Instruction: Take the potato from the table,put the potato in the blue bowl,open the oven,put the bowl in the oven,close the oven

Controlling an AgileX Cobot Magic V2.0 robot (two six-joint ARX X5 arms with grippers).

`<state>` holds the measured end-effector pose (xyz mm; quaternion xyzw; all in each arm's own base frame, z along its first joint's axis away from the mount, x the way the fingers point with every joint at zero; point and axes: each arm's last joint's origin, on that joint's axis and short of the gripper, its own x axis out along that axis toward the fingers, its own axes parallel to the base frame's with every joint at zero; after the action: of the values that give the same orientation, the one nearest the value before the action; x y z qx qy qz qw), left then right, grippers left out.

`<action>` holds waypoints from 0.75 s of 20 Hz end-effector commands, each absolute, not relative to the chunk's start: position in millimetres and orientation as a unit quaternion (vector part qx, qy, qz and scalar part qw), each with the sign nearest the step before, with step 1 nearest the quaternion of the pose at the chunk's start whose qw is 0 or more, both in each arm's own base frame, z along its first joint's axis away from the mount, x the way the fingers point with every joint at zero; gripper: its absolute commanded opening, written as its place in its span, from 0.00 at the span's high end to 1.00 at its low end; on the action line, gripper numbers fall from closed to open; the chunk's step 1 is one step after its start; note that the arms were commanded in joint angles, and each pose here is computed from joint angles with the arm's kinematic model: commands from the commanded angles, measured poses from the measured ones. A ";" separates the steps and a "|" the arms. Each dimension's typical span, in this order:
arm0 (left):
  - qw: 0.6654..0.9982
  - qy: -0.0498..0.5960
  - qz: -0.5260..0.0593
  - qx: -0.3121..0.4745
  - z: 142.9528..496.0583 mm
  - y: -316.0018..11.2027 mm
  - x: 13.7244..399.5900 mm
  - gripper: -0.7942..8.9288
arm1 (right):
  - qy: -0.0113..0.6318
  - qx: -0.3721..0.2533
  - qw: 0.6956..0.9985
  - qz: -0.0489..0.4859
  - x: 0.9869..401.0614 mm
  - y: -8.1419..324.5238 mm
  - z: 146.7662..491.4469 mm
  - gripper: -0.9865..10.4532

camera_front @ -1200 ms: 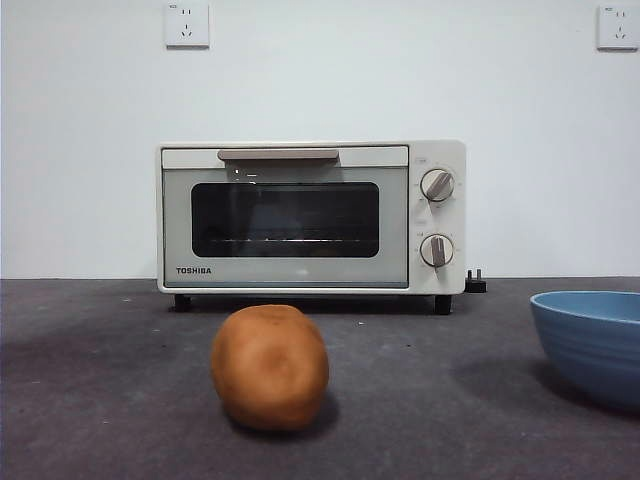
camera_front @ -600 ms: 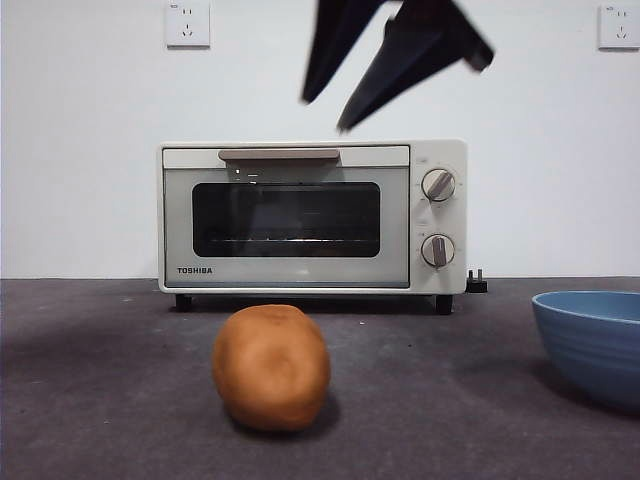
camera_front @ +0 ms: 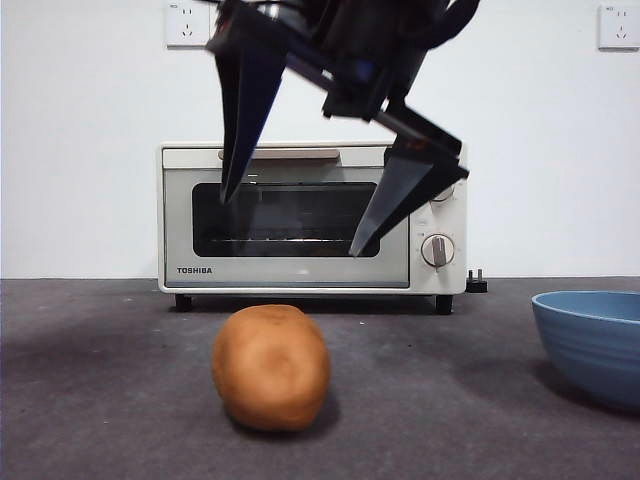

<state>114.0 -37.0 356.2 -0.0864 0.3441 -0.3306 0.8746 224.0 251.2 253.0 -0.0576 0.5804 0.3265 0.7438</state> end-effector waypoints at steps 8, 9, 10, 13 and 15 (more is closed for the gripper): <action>0.872 0.345 -0.337 -0.079 354.8 -38.6 118.9 0.92 | 0.611 -0.094 0.736 0.275 223.6 283.2 202.4 0.33; 0.872 0.345 -0.338 -0.076 354.7 -38.6 119.2 0.92 | 0.609 -0.091 0.737 0.277 222.8 288.3 198.1 0.33; 0.872 0.345 -0.339 -0.074 354.6 -38.7 119.3 0.92 | 0.609 -0.088 0.738 0.277 222.4 291.3 195.3 0.34; 0.872 0.346 -0.338 -0.074 354.2 -38.8 120.2 0.92 | 0.619 -0.089 0.734 0.267 222.3 296.8 182.8 0.34; 0.871 0.347 -0.339 -0.073 354.0 -39.0 120.9 0.92 | 0.627 -0.093 0.728 0.261 221.7 298.7 175.7 0.38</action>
<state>120.9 -38.3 353.6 -0.0814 0.3522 -0.3316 0.8714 221.5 297.5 180.7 -0.0942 0.6213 0.2695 0.7297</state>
